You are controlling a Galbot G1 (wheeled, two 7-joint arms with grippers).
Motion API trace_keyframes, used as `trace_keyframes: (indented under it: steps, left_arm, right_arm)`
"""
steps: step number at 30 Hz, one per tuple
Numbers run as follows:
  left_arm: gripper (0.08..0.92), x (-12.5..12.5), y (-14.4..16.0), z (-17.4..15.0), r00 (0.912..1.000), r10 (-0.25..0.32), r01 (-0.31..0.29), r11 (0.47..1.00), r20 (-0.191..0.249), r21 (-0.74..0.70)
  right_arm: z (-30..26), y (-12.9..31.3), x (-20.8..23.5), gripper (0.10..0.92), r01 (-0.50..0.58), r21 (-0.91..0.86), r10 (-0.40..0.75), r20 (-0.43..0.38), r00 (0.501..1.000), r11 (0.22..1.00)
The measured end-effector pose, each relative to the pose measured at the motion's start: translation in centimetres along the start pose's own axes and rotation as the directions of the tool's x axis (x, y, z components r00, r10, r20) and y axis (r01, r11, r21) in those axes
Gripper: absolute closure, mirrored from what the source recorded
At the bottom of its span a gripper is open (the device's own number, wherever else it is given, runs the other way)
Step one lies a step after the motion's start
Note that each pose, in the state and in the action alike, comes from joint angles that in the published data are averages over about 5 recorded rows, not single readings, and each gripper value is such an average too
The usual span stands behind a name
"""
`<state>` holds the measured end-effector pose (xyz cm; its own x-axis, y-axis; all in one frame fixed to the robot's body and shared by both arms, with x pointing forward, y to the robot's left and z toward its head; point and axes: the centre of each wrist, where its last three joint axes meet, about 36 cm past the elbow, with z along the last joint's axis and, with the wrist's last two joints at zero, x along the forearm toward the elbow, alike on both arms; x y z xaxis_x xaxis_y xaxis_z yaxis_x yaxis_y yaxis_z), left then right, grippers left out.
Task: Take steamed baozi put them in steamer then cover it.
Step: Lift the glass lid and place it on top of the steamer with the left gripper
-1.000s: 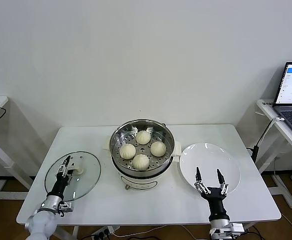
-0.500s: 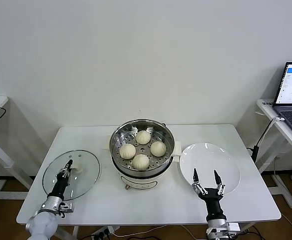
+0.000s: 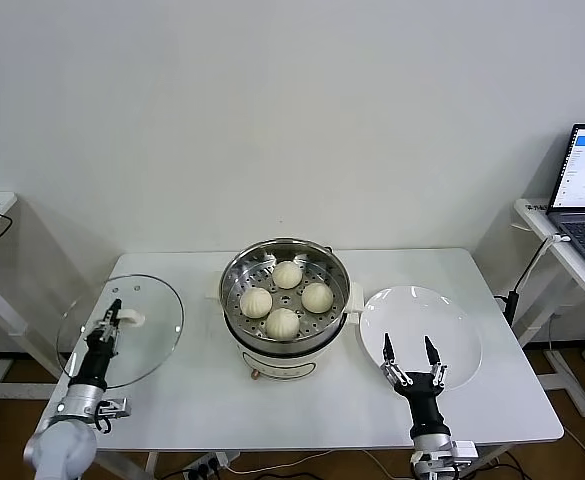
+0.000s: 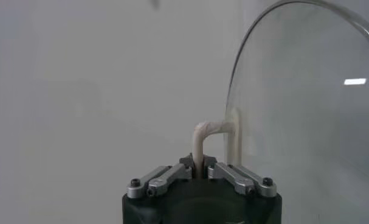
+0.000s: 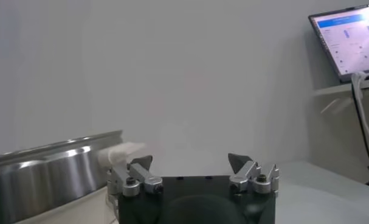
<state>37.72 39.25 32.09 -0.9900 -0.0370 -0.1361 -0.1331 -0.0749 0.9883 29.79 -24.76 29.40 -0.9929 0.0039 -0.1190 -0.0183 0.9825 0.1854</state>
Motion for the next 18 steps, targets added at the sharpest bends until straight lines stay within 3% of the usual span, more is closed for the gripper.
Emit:
trace_keyframes:
  steps: [8,18]
  left_arm:
    - [0.811,-0.3,8.7,-4.0,0.9989,-0.031,0.031,0.999,-0.036,0.011]
    - [0.811,-1.1,15.2,-12.9,1.0000,-0.007,0.007,0.998,-0.003,0.066]
  right_arm:
    - [-0.1,-0.1,-0.3,0.200,0.003,0.001,-0.003,0.015,1.000,1.000]
    - [-0.2,-0.1,0.0,0.200,-0.011,0.004,0.011,0.027,1.000,1.000]
